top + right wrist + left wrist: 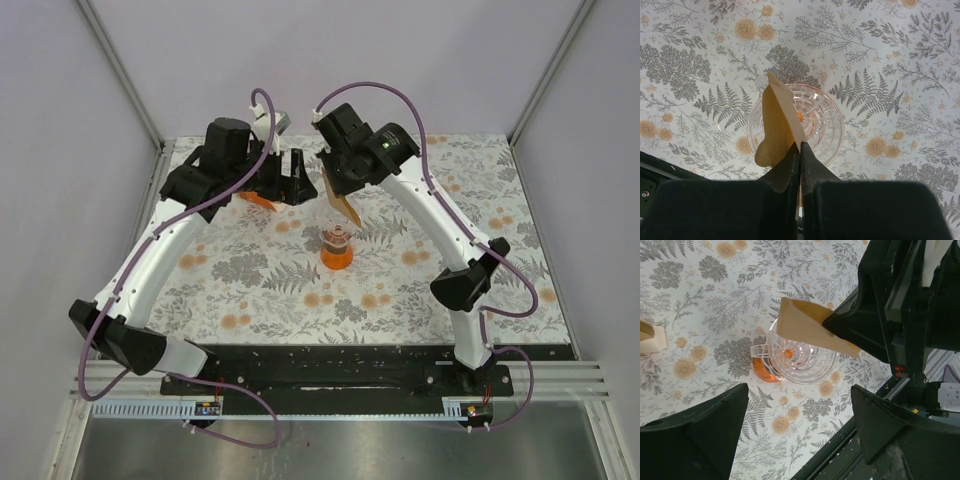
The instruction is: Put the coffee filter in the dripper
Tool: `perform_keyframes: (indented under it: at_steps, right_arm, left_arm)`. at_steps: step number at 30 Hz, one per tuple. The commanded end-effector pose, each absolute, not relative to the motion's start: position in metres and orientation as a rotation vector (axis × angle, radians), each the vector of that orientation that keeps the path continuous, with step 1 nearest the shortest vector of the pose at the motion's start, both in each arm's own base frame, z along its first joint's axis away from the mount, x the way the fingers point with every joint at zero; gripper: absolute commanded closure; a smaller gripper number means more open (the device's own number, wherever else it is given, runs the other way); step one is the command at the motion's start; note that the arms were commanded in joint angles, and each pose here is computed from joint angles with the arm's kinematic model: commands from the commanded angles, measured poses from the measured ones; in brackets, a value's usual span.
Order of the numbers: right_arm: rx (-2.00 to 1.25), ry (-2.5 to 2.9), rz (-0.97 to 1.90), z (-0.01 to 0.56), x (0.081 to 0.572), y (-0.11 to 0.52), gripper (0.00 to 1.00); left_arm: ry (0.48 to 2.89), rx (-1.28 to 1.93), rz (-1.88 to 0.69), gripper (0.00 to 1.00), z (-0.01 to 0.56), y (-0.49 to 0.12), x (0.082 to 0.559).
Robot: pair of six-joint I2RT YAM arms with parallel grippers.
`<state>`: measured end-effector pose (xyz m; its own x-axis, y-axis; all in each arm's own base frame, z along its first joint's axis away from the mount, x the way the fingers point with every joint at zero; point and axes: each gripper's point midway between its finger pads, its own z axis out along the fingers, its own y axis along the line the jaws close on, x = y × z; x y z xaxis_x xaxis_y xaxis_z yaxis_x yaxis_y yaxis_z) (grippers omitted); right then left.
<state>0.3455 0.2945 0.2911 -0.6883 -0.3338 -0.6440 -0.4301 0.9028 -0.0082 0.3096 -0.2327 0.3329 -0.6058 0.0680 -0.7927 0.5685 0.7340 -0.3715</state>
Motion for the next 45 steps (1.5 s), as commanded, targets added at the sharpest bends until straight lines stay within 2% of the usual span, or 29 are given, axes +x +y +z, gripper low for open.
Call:
perform_keyframes:
  at_steps: [1,8,17,25,29,31,42,45]
  right_arm:
    - [-0.615,2.625,0.071,0.260,0.305,0.260,1.00]
    - [-0.608,2.640,0.097,0.255,0.305,0.265,1.00]
    - [-0.606,2.633,0.159,0.255,0.302,0.272,1.00]
    - [-0.606,2.608,0.169,0.259,0.305,0.273,1.00]
    - [-0.614,2.596,0.159,0.260,0.306,0.272,0.94]
    - [-0.608,2.593,0.146,0.260,0.308,0.270,0.92]
    - [-0.555,2.551,0.134,0.261,0.320,0.262,0.75]
    - [-0.548,2.526,0.155,0.266,0.322,0.263,0.64]
  left_arm:
    - [2.134,0.391,-0.829,0.14,0.326,-0.247,0.319]
    - [2.145,0.320,-0.827,0.13,0.320,-0.258,0.331]
    - [2.180,0.284,-0.780,0.19,0.305,-0.263,0.355]
    - [2.221,0.308,-0.722,0.44,0.284,-0.262,0.363]
    - [2.239,0.317,-0.671,0.57,0.274,-0.256,0.365]
    - [2.236,0.318,-0.639,0.61,0.273,-0.252,0.367]
    - [2.193,0.357,-0.618,0.62,0.280,-0.244,0.358]
    - [2.185,0.365,-0.642,0.60,0.283,-0.246,0.355]
